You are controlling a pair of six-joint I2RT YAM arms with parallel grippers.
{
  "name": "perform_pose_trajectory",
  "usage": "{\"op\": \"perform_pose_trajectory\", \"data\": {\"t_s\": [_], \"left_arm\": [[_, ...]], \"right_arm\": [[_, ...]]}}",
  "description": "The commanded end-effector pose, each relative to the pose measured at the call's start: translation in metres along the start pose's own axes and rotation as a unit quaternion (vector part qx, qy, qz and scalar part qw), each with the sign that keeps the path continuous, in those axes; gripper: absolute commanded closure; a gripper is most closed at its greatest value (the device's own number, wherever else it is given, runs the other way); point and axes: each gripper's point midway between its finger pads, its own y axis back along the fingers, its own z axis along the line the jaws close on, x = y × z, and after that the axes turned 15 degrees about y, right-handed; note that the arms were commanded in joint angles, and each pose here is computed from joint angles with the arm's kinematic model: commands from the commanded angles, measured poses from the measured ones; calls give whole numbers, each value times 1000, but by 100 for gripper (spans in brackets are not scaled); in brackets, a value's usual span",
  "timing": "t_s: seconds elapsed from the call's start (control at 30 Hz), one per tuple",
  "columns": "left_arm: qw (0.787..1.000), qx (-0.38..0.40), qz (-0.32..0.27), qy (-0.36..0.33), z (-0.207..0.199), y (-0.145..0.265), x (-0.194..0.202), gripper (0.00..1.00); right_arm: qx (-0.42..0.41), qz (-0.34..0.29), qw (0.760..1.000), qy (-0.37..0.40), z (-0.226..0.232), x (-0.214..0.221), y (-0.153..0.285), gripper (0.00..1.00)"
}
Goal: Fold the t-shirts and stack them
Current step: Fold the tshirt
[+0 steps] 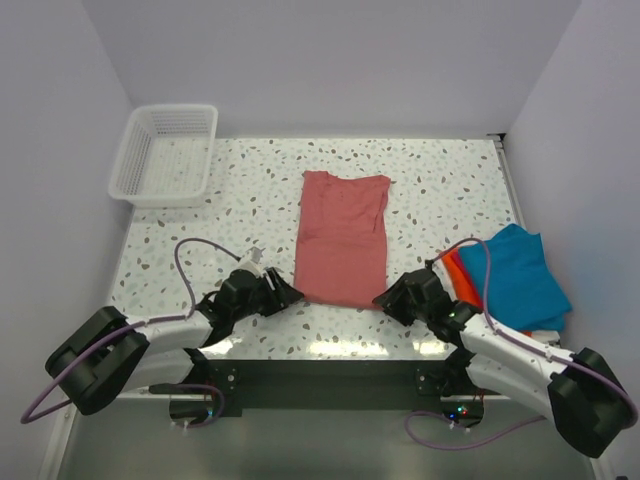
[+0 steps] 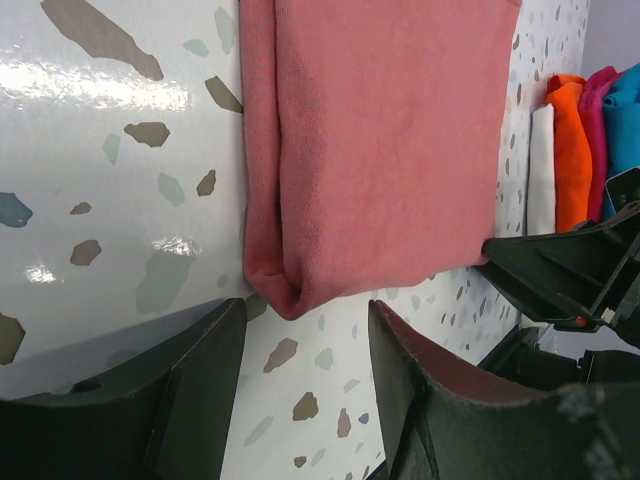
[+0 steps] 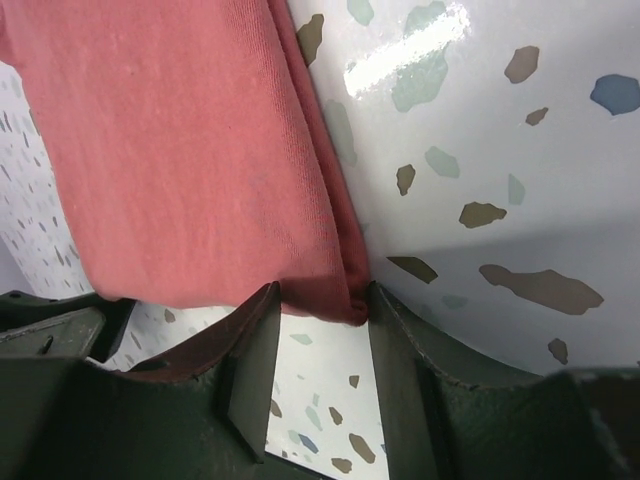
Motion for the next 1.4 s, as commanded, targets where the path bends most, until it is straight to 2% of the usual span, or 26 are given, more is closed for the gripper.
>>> {"op": "perform_pose_trajectory", "data": {"t_s": [0.0, 0.23, 0.3, 0.33, 0.4, 0.43, 0.53, 0.63, 0.8, 0.83, 0.93, 1.03, 1.2, 1.37], "left_arm": [[1000, -23, -8, 6, 15, -3, 0, 43], [999, -41, -13, 8, 23, -8, -2, 52], [999, -48, -14, 5, 26, -9, -2, 58], [999, -47, -14, 3, 24, -10, -2, 65], [999, -53, -12, -5, 26, -11, -3, 72], [999, -53, -11, -7, 24, -13, -3, 81], [998, -59, -2, -16, 26, -12, 0, 94], [998, -62, 8, -21, 29, -8, 5, 100], [996, -76, 27, -50, 36, 10, 24, 100], [996, -63, 21, -52, 28, 15, 25, 100], [994, -83, 32, -62, 39, 30, 41, 100], [993, -88, 39, -64, 40, 45, 52, 100], [997, -53, 15, -62, 9, 58, 44, 100], [994, -36, -26, -97, -29, 63, 23, 100]], "right_arm": [[47, 16, 999, 1, -30, 16, -6, 57], [47, 16, 999, 12, -28, 14, -11, 68], [45, 17, 999, 22, -25, 13, -11, 70], [43, 17, 999, 27, -24, 13, -11, 74], [41, 19, 998, 44, -20, 10, -11, 81], [41, 22, 998, 53, -20, 10, -10, 89], [38, 29, 995, 83, -16, 8, -8, 100], [27, 48, 992, 116, -10, 12, -5, 100], [14, 82, 983, 162, -17, 36, 9, 100], [2, 75, 983, 167, -13, 37, 14, 100], [-14, 85, 976, 199, -13, 56, 29, 100], [-3, 82, 974, 210, -19, 59, 41, 100], [2, 32, 971, 236, -8, 31, 67, 100], [6, -9, 964, 264, 18, 0, 86, 100]]}}
